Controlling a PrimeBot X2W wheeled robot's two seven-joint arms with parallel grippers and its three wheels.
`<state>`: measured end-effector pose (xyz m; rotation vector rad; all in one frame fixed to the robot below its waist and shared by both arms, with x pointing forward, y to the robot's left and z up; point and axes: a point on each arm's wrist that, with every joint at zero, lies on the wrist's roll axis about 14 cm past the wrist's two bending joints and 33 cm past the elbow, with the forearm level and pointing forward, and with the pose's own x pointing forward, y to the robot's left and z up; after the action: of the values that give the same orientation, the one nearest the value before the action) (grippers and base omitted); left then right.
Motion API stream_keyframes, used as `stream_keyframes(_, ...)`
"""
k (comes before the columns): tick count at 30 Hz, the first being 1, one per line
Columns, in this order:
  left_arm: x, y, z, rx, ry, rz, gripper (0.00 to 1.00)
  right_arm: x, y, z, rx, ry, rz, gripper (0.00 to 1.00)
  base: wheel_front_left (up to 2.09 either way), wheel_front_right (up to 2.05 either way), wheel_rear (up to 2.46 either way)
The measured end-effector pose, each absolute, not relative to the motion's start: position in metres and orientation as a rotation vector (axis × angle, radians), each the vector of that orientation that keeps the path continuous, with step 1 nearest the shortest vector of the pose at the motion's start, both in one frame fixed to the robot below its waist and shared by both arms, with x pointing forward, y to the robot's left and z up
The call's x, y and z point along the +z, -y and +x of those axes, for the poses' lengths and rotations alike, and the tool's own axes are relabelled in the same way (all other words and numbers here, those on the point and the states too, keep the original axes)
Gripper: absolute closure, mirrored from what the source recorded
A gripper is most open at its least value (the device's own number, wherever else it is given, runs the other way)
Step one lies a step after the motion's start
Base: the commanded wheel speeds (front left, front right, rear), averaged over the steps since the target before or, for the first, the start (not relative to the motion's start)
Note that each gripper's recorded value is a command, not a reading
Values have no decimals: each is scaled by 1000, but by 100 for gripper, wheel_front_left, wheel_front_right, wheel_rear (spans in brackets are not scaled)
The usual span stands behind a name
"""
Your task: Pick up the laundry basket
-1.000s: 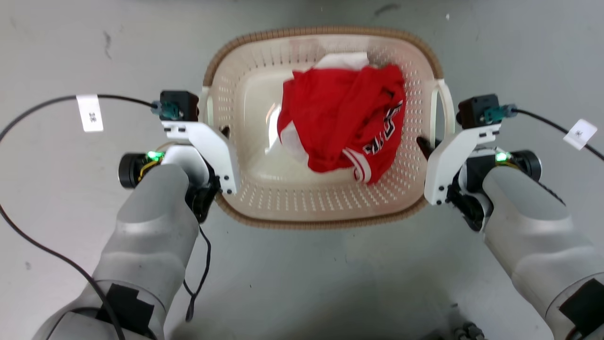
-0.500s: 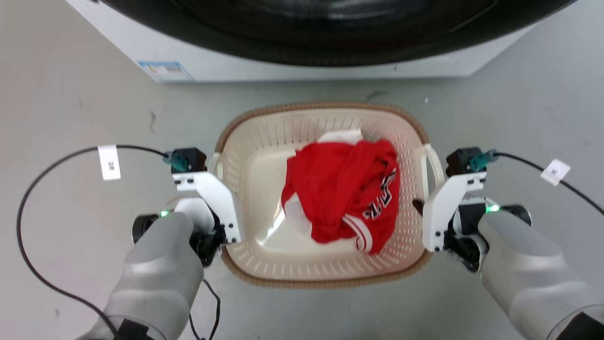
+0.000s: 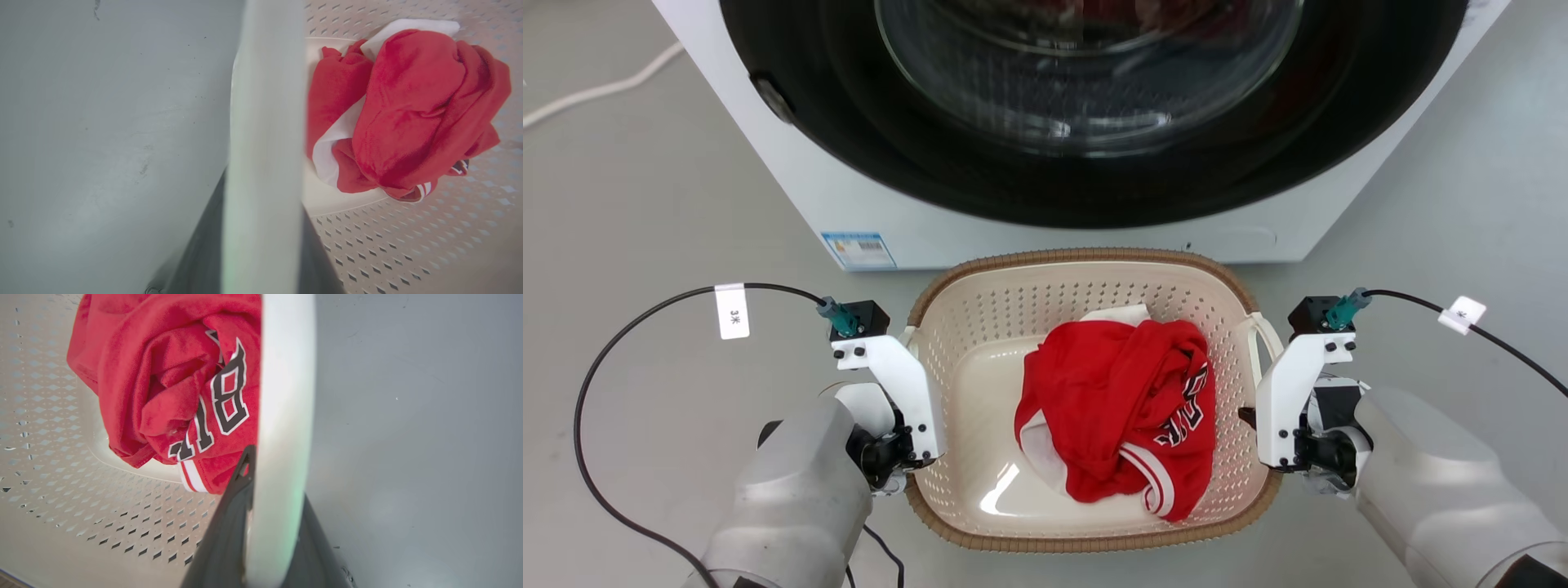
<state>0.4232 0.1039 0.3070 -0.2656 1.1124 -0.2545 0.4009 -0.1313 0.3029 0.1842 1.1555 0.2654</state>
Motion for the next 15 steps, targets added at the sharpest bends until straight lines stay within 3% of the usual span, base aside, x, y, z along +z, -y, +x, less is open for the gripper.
stream_keyframes(15,352,-106,409,-263,-1149,-289,100,352,134,389,249,-1263,212,100,0,0,0)
